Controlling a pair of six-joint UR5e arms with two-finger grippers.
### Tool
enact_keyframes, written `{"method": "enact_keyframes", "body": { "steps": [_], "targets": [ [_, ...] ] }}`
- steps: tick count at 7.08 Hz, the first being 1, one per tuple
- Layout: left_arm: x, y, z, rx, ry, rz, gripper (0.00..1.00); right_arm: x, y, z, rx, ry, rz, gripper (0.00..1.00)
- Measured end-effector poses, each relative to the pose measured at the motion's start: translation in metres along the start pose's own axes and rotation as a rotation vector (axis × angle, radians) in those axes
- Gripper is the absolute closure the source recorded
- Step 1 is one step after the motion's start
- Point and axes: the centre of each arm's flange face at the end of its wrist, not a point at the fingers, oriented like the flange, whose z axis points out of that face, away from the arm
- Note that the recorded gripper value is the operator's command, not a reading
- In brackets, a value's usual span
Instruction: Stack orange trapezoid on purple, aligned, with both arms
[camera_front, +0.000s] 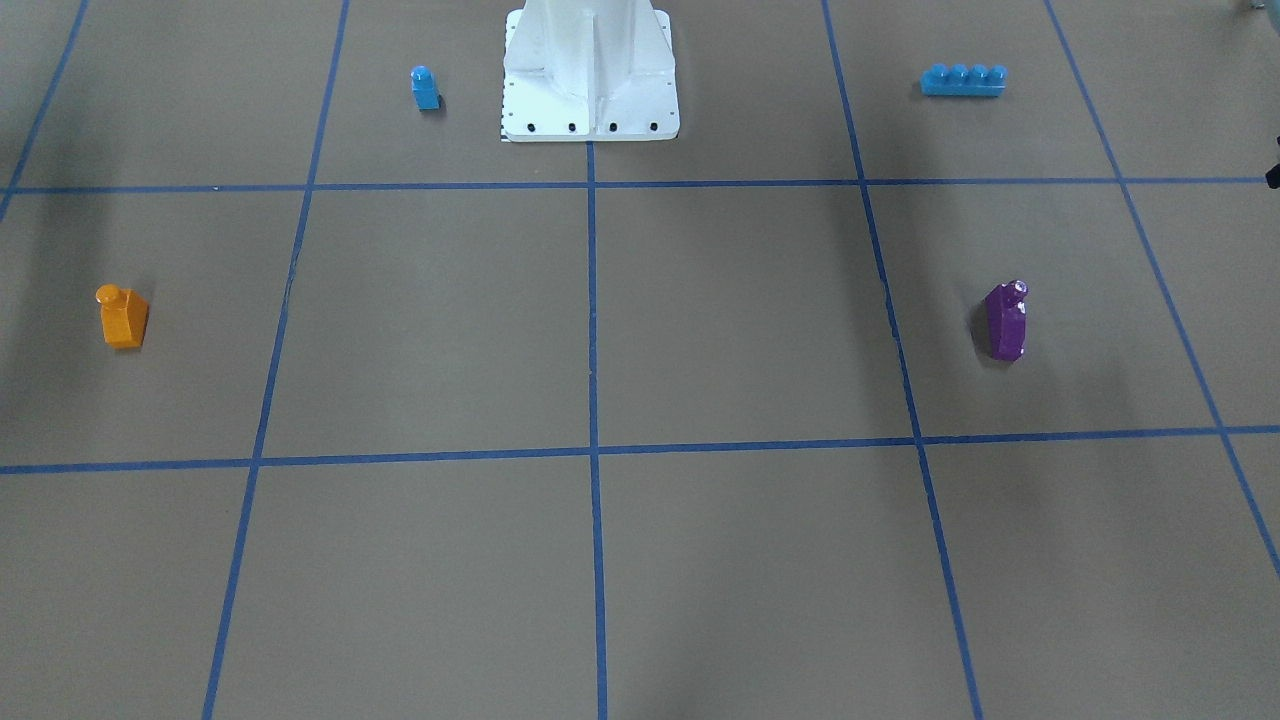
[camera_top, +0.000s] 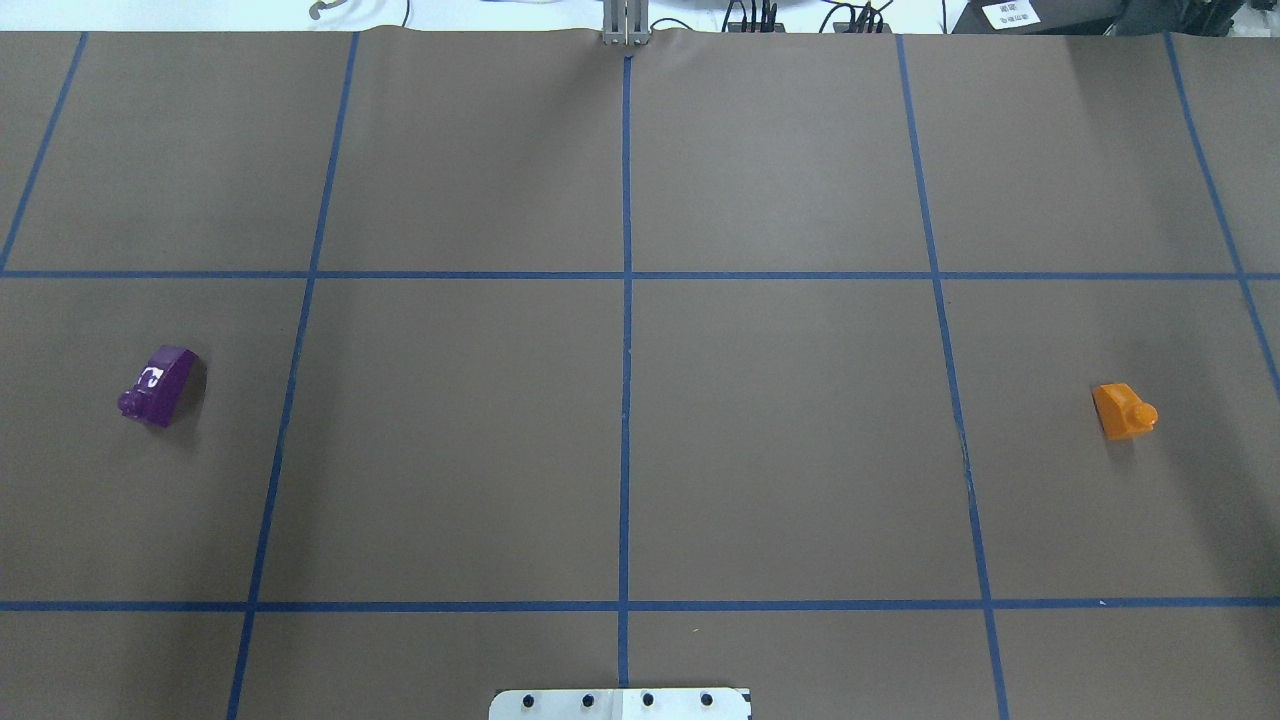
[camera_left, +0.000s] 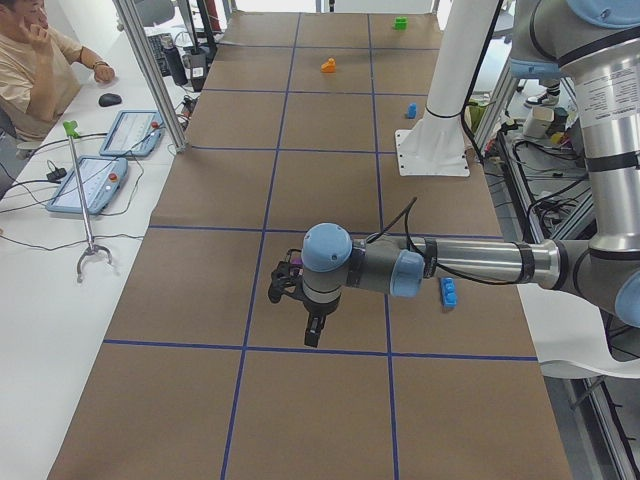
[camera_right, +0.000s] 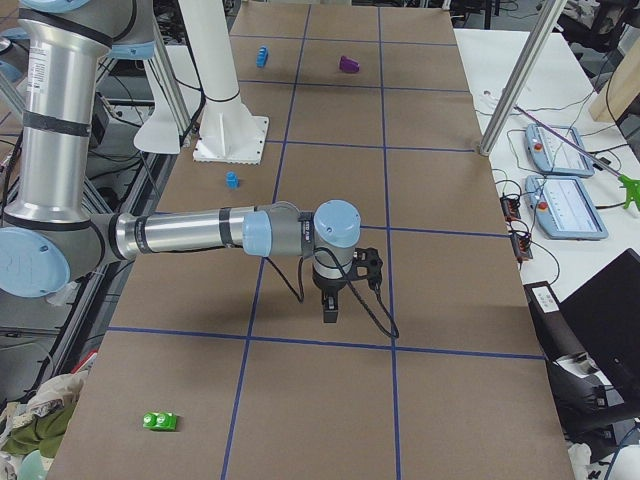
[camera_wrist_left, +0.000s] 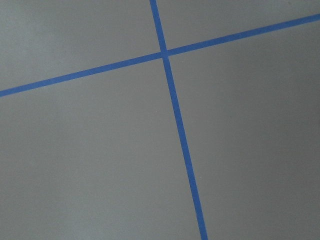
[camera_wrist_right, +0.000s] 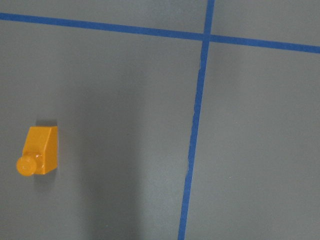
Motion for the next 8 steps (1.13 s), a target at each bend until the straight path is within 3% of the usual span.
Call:
{"method": "enact_keyframes", "body": {
  "steps": [6, 8],
  "targets": [
    [-0.002, 0.010, 0.004, -0.004, 0.026, -0.020, 0.00, -0.002, -0.002, -0.001, 0.003, -0.002, -0.003, 0.00],
    [0.008, 0.005, 0.008, -0.003, 0.052, -0.039, 0.00, -0.012, -0.015, -0.012, 0.029, -0.002, -0.028, 0.00]
  ]
}}
